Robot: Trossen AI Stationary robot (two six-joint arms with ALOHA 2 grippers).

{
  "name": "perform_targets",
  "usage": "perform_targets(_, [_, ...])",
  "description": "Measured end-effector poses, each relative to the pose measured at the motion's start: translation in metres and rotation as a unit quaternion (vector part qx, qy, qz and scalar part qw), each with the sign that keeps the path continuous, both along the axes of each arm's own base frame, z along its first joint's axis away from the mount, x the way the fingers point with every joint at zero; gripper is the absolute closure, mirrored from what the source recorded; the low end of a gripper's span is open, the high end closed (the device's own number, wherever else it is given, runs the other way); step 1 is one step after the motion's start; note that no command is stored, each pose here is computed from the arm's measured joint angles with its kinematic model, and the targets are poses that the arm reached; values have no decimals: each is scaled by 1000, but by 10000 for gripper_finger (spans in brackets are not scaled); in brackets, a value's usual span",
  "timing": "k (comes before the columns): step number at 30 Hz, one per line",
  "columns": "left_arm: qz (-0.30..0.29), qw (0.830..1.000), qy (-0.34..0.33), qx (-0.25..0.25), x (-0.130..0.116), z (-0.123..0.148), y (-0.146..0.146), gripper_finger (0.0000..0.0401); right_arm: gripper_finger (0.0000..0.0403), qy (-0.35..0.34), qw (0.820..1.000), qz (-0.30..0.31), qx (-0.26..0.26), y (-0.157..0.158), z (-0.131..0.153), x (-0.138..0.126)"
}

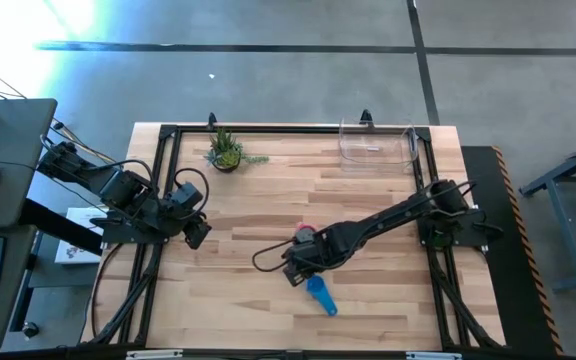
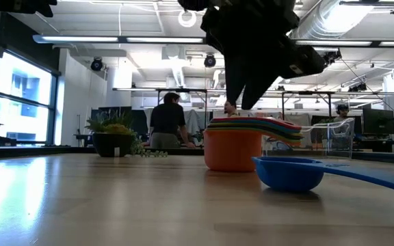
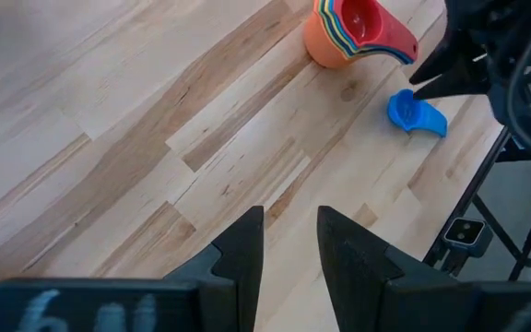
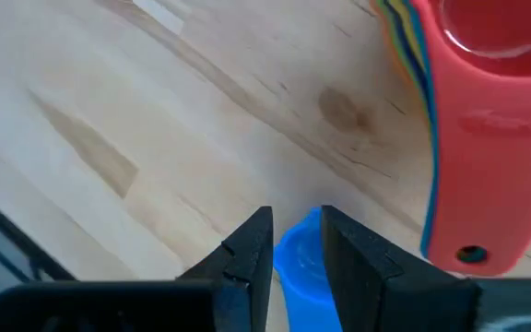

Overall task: Nest measuring cups in basket
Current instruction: Stack the red measuring cup on top of the light blue measuring cup

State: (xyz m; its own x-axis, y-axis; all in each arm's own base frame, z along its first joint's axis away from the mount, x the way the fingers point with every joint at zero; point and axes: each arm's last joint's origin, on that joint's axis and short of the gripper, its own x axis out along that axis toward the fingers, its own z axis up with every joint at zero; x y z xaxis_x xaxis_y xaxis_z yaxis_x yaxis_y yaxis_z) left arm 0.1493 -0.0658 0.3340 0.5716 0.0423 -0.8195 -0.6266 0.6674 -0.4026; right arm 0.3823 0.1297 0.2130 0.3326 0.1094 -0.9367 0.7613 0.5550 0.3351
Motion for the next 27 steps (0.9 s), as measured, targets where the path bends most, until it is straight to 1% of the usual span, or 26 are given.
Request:
perform_targets(3, [0,1000,0,0,0,0,0,306,318,10,1000,-6,-3,0,-5,0])
perform_targets(5, [0,1000,0,0,0,0,0,306,318,30,999,-9,-10,-1,-9,-1])
perform_targets(11, [0,1000,0,0,0,0,0,306,318,64,998,-11,-27,-4,-11,-8])
perform_targets(21, [0,1000,0,0,0,0,0,306,318,77,996,-14,-37,-7,-12,-10])
perform_targets(24, [0,1000,0,0,0,0,0,306,318,69,997,-13,-33,-6,-12,-8])
perform_targets(27, [0,1000,0,1,0,0,0,306,318,63,998,0,-23,-4,-10,-7])
